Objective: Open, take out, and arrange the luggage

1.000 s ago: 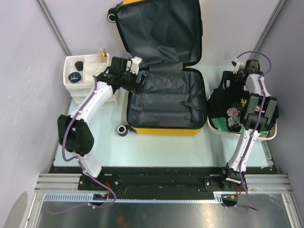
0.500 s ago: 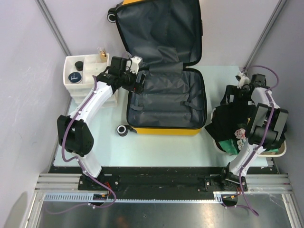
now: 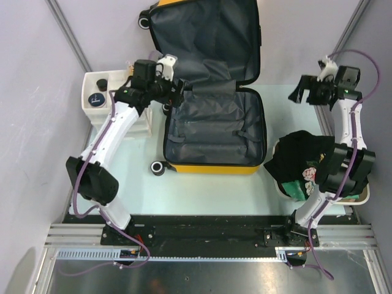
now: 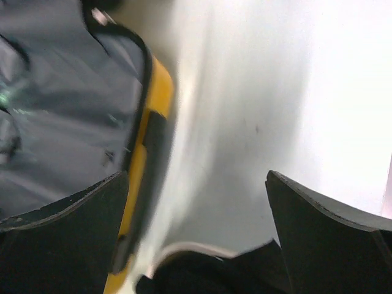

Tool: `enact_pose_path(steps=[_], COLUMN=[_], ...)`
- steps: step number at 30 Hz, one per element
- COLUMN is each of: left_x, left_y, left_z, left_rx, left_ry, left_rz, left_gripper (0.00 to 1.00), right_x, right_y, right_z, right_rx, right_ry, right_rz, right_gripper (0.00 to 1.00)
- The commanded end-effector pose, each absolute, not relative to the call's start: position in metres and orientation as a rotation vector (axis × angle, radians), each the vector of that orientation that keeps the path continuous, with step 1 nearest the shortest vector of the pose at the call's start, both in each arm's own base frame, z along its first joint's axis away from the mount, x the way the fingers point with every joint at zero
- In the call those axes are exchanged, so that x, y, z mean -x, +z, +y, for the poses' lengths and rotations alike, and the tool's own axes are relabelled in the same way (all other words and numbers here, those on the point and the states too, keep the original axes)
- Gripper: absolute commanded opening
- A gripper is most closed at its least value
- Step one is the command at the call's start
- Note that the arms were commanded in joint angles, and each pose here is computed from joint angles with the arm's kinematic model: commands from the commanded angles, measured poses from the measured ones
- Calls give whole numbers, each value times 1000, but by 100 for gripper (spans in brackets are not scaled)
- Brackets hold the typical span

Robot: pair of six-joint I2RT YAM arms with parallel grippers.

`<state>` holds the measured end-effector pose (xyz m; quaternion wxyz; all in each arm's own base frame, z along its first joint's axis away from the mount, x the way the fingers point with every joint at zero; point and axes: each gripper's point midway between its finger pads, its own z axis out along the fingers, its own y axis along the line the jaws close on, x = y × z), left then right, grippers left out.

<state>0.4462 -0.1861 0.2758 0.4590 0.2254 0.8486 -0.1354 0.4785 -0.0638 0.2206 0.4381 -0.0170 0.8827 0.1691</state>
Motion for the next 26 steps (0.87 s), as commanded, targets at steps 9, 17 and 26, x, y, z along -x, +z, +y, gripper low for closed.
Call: enact_pose_path(steps=[9,17,26], left_x=[-405,-377,-375], left_y=[384,350,345], left_z=[-110,-68,-62], left_rx=[-314,-192,-163], left_ry=[-56,-21,-30], left_rz=[1861,1930,1941], left_gripper=[100,100,100], right_x=[-428,-367,-365], right_y=[369,304,309], right_z=[65,108,115], right_rx=[301,426,455], right_ry=[448,468,440], right_rz=[1762,1882,1847], right_gripper=[100,100,100])
